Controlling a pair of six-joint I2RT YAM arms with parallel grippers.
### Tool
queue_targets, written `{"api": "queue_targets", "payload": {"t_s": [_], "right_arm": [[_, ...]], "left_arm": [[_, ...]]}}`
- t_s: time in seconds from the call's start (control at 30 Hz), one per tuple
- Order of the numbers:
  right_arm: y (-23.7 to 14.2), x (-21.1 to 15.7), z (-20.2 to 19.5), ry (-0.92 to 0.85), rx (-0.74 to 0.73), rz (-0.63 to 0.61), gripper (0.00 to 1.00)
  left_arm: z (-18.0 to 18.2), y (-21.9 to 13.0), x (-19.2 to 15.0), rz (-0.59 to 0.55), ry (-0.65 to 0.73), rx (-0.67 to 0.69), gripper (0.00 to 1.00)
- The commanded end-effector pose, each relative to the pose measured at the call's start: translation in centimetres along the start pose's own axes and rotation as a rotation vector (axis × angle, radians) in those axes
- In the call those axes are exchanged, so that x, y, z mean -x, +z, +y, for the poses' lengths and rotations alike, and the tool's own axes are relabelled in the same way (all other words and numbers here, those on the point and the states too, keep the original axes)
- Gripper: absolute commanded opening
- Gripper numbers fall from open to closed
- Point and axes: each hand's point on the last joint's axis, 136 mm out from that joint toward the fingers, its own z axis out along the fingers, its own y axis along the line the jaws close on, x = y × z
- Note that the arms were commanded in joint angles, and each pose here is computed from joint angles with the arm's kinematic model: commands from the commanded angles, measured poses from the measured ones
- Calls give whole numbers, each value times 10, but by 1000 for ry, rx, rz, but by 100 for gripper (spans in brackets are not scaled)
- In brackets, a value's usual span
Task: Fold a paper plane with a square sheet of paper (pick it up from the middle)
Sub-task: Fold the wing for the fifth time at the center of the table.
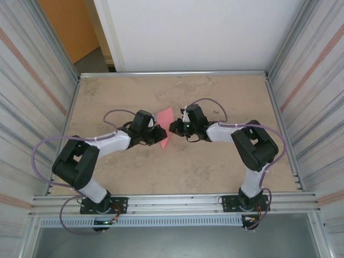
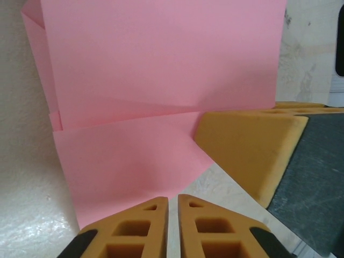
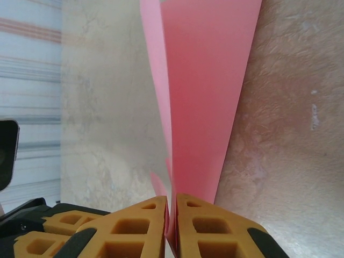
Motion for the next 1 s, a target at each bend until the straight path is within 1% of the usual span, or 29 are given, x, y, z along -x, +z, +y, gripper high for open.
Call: {"api": "queue_targets", "payload": {"t_s": [0.0,0.1,0.27,0.63,0.83,0.97], "right_arm": [[7,2,12,6,43,31,12],[11,2,12,8,41,48,12],[16,2,7,13,12,65,12],[18,4,-4,52,-34,69,12],[22,3,-3,57,-19,91,12],[24,3,-2,58,-15,100,13]], "left_arm": [[6,1,7,-38,-9,34,12],[15,2,8,-49,-12,68,12],[24,3,13,-60,-24,77,12],[26,4,24,-70,-34,50,12],[32,11,27,-44,-32,68,12],[40,14,30,-46,-38,99,12]]}}
